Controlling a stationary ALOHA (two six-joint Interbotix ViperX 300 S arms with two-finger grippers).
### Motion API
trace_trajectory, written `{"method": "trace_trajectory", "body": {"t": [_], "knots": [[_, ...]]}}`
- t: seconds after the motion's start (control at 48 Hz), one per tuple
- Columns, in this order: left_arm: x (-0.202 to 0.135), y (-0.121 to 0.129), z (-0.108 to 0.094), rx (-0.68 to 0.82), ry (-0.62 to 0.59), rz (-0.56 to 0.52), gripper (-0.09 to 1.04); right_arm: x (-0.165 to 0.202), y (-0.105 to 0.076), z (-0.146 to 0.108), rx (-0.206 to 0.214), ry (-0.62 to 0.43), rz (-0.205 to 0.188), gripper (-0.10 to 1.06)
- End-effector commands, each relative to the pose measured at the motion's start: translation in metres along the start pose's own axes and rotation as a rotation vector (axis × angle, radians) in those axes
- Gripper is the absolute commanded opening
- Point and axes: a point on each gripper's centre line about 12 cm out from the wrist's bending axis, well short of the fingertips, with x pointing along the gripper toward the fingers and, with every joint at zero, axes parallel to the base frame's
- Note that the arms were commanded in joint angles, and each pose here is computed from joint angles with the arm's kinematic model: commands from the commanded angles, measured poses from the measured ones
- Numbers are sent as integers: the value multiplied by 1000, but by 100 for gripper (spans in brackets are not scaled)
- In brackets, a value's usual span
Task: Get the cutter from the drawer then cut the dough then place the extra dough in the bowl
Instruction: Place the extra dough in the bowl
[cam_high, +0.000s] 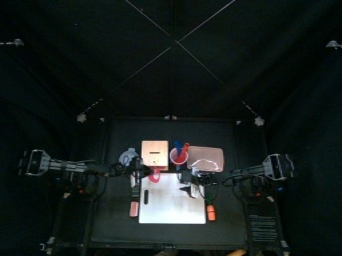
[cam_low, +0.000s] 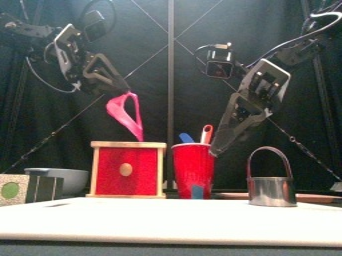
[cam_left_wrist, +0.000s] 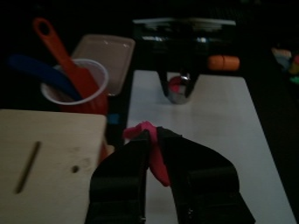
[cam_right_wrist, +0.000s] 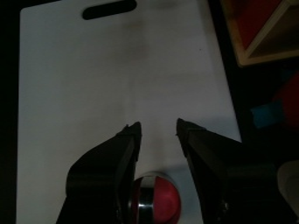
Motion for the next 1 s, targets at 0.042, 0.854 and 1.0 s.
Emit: {"method": "trace_trajectory", "body": {"t": [0.042, 0.854, 1.0], "knots": [[-34, 23, 20, -9, -106, 84, 58, -3, -1, 7, 4, -25, 0, 77], [-68, 55, -66, -111, 203, 229, 58, 0, -1, 5, 6, -13, -2, 77], [-65, 60, -87, -155, 278, 254, 58, 1, -1, 4, 7, -11, -3, 77]]}}
